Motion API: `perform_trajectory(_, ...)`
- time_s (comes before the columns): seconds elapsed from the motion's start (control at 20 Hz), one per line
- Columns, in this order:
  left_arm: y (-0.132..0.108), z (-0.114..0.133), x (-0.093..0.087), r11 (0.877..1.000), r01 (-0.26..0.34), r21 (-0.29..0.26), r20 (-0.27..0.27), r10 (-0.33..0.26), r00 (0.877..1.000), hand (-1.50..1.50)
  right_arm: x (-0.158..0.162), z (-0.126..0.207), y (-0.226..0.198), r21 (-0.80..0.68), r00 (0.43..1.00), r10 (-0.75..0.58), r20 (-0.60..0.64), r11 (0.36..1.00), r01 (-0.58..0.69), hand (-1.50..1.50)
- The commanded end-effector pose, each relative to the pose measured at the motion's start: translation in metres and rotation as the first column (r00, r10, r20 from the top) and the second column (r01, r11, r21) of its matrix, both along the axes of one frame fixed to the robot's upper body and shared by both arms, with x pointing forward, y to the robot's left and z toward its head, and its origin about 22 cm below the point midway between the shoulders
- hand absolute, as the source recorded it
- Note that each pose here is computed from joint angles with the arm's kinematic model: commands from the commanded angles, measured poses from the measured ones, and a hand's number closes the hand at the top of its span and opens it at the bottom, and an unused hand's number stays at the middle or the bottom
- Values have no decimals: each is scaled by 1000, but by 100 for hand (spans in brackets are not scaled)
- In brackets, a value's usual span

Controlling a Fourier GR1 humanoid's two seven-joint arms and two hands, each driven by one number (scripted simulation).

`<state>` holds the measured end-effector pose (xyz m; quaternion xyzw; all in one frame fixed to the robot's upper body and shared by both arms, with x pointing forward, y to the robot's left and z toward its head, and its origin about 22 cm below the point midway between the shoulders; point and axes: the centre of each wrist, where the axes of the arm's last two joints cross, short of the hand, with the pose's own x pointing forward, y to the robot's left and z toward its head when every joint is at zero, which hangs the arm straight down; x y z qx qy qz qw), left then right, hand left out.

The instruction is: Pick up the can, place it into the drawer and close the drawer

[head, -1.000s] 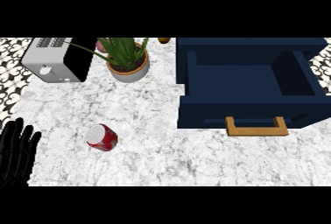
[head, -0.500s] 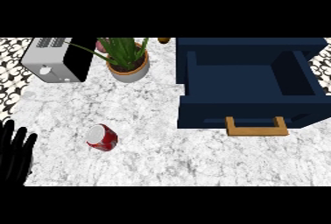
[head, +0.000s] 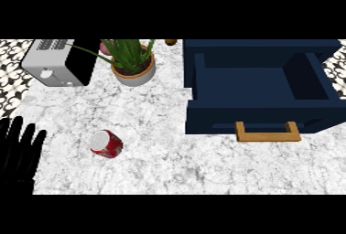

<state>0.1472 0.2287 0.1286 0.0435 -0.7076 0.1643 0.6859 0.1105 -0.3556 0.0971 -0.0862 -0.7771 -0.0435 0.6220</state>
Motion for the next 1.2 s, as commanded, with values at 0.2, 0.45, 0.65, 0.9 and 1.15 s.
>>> perform_trajectory(0.2,4,-15,26,999,-21,-26,-25,21,999,-150,-23,-5,1,-8,1000,-19,-6,1000,19,-150)
perform_trajectory(0.45,-1,-59,56,999,-31,-20,-47,30,998,-150,-10,6,-25,8,1000,-10,-16,1000,10,-150)
perform_trajectory(0.65,6,-71,61,998,-56,7,-80,56,995,-150,-42,4,-16,-25,1000,3,-11,1000,-3,-150)
perform_trajectory(0.9,-2,-106,56,998,-62,-6,-101,61,993,-150,-31,-7,-34,1,1000,-12,9,1000,12,-150)
perform_trajectory(1.15,-6,-125,60,995,-101,28,-115,103,988,-150,-29,3,-22,-6,1000,6,0,1000,-6,-150)
